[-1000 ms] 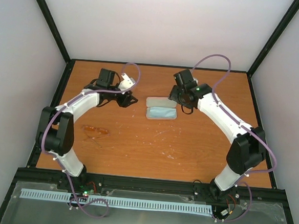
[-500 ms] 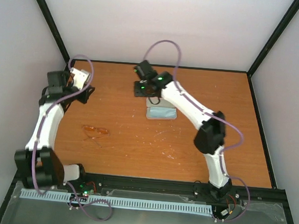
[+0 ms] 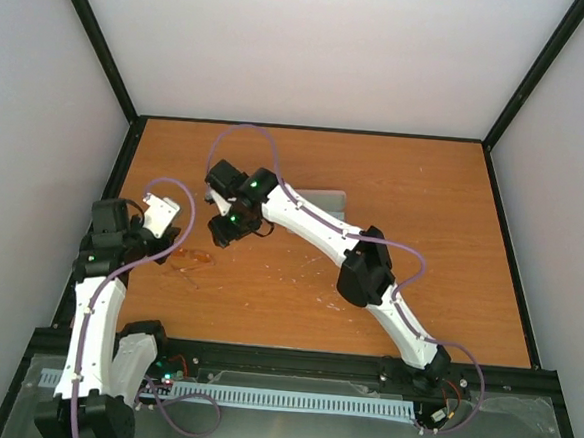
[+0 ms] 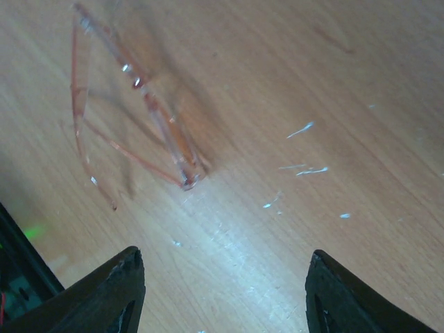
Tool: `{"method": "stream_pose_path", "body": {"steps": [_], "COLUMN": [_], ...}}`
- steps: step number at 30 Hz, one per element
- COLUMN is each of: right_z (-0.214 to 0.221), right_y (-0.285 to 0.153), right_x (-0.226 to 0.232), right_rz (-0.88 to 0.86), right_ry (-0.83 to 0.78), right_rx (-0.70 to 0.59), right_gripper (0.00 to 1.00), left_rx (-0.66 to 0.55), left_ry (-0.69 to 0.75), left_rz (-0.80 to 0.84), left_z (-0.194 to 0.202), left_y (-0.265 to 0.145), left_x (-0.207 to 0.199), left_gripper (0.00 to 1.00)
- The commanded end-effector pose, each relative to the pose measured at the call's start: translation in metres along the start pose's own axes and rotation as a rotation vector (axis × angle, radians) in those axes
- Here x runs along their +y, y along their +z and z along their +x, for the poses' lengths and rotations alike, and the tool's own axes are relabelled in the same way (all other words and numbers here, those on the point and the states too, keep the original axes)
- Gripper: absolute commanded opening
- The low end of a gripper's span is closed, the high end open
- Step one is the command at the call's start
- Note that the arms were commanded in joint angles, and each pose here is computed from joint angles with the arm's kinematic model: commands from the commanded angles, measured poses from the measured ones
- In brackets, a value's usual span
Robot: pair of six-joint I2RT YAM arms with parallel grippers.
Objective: Organize the sunglasses
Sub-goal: Pick up the sunglasses from the center of the board.
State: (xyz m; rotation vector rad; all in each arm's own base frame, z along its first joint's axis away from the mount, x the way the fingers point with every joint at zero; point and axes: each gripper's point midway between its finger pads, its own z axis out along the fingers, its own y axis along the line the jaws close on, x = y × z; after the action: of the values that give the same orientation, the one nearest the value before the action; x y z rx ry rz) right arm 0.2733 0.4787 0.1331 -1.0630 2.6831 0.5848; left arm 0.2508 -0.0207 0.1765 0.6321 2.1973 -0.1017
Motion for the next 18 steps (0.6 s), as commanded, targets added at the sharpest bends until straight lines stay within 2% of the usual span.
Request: {"method": "stream_pose_path", "body": {"steps": [1, 8, 18], "right_z": [0.020, 0.033, 0.006], "right_y": [0.014, 0.044, 0.056], "right_x": [0.024, 0.043, 0.044], "right_rz": [-0.017, -0.020, -0.009], "right_ry": [-0.141, -0.231, -0.226], "right_rx": [0.056, 0.094, -0.022], "right_gripper": [0.62, 0.62, 0.61], "left_rx": [-0.029, -0.039, -0.055], "left_ry": [0.033, -0.007, -0.060], "left_rz": [-0.088, -0.105, -0.102], "left_z": [-0.013, -0.031, -0.037], "left_y": [-0.015, -0.025, -0.037], "left_x": [0.014, 0.022, 0.018], "left_gripper": [0.25, 0.25, 0.26]}}
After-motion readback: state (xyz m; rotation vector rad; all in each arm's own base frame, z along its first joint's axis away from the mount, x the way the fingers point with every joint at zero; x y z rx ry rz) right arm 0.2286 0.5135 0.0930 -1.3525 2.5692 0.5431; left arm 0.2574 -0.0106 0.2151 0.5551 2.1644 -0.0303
